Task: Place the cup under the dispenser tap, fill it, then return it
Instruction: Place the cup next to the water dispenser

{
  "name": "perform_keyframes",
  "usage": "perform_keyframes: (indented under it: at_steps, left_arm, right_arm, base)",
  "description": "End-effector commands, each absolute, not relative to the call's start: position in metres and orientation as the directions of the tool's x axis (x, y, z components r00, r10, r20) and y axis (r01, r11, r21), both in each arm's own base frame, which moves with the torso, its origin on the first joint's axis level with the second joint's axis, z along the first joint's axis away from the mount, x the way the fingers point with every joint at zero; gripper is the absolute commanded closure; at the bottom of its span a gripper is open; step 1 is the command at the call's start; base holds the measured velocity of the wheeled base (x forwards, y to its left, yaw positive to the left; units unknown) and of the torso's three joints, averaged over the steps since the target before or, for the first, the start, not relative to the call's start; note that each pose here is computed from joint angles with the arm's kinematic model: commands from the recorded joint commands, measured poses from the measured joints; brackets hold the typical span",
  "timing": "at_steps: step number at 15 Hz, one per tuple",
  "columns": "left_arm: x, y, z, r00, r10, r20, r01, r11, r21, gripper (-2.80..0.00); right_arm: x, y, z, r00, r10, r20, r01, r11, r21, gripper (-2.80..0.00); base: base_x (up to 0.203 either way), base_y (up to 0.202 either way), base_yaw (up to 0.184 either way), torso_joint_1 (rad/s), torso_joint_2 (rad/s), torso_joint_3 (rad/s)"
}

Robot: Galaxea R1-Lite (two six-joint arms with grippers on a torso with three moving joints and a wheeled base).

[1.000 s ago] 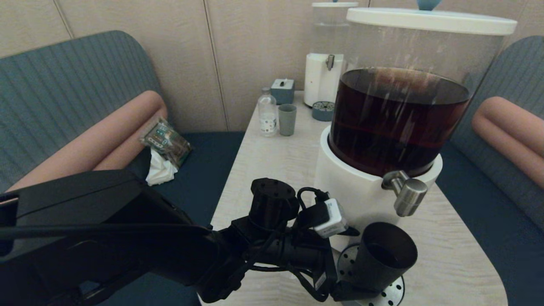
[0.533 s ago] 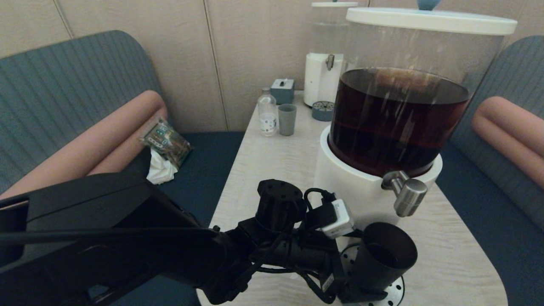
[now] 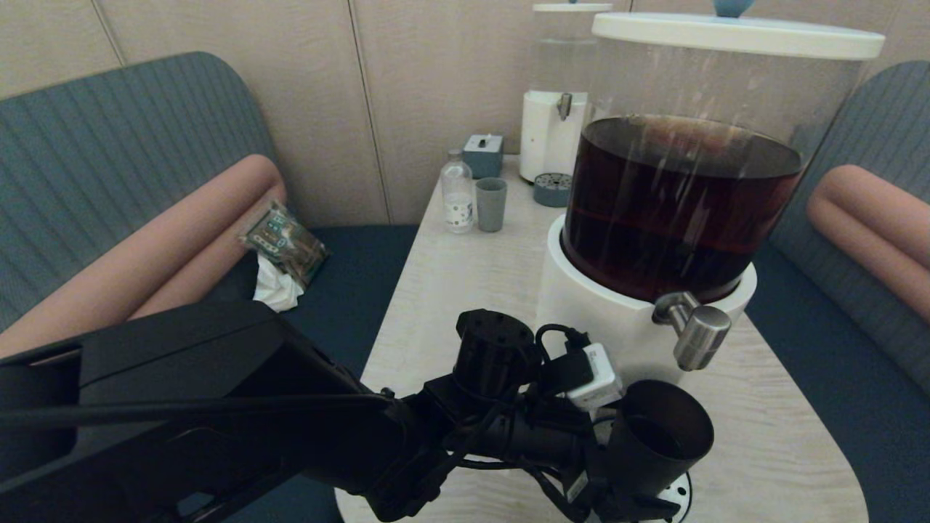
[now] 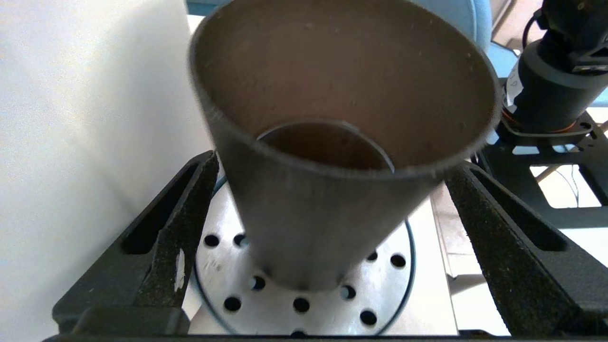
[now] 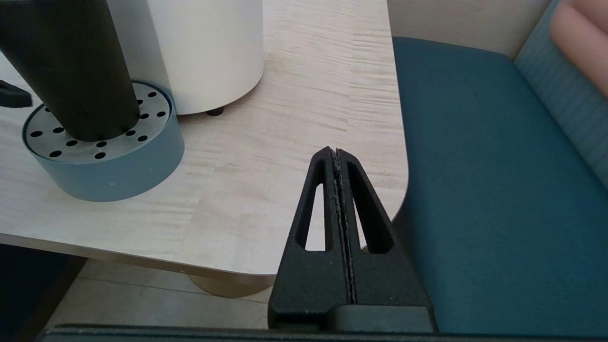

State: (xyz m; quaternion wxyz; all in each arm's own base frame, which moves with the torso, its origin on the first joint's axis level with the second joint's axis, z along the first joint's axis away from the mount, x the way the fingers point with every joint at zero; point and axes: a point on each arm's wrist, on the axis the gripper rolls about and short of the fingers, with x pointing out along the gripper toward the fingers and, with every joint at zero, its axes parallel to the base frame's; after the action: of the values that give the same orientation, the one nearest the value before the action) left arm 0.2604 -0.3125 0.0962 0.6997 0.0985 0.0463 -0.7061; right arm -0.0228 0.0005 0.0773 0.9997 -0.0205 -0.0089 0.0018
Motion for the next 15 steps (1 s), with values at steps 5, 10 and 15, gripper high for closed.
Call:
perform_keyframes:
  at_steps: [5, 10, 15]
  left_arm:
    - [0.263, -0.325, 0.091, -0.019, -0.980, -0.196, 0.996, -0.034, 0.076, -2.80]
    - [0.261, -0.327, 0.089, 0.028, -0.977, -0.211, 0.996, 0.010, 0.085, -2.80]
    - [0.261, -0.329, 0.091, 0.045, -0.977, -0.208, 0.996, 0.027, 0.089, -2.80]
  right_arm:
    - [-0.022, 0.001, 0.076, 1.000, 0.005, 0.014, -0.004, 0.999, -0.042, 0.00]
    - [-0.022, 0.001, 0.076, 1.000, 0.005, 0.014, -0.004, 0.999, -0.042, 0.00]
    - [-0.022, 0.001, 0.076, 1.000, 0.005, 0.014, -0.004, 0.999, -0.042, 0.00]
  base:
    - [0.000, 0.000, 0.000, 0.000, 0.00, 0.000]
    - [0.000, 0.000, 0.000, 0.000, 0.00, 0.000]
    - [0.000, 0.000, 0.000, 0.000, 0.00, 0.000]
